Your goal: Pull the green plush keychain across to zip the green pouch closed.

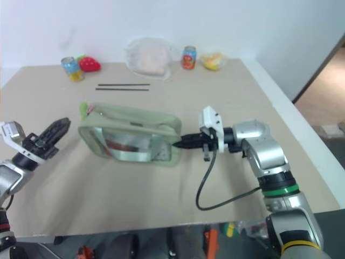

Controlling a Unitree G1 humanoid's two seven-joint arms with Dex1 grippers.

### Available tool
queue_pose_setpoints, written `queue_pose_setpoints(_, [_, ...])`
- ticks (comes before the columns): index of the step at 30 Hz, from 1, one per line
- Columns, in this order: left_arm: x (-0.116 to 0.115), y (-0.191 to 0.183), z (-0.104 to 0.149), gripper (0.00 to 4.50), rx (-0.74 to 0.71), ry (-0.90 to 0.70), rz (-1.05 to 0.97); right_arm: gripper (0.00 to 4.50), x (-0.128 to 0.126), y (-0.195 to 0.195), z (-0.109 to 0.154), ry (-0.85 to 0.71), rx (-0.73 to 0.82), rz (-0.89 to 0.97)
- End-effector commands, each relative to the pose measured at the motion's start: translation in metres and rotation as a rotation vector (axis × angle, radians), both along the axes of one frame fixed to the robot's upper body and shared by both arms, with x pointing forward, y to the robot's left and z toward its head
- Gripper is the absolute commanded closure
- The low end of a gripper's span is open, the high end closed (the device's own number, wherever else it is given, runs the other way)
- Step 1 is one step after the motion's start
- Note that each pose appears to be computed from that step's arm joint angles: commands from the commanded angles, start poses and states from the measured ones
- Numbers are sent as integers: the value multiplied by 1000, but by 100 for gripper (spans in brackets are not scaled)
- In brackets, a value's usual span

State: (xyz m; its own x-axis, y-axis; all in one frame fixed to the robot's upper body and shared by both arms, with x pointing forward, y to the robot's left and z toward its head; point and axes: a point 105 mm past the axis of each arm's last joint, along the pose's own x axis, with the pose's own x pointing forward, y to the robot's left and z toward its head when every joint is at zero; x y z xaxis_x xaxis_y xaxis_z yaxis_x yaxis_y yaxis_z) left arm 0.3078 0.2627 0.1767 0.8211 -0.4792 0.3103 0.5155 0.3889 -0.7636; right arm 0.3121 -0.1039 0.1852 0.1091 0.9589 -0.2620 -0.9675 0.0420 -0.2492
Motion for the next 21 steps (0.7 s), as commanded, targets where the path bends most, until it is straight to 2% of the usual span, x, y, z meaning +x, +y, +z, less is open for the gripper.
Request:
queue_pose_setpoints(1, [3,3,12,191,21,-39,3,450,-1,-3,9,-38,7,-7])
queue_pose_setpoints(3, [8,3,12,127,-5,-34,9,450,-1,-2,10,-41,6,-6])
queue_pose_setpoints(6, [9,-4,14,127,-53,-26,-35,450,-1,-2,10,-43,6,-6])
queue_pose_setpoints(14, [15,-29,-5,127,-105,79,-145,450,-2,-3,12,-51,5,-8])
queue_pose_setpoints(21, [14,-34,-8,127,-120,81,-166,450,-2,-3,12,-53,6,-16])
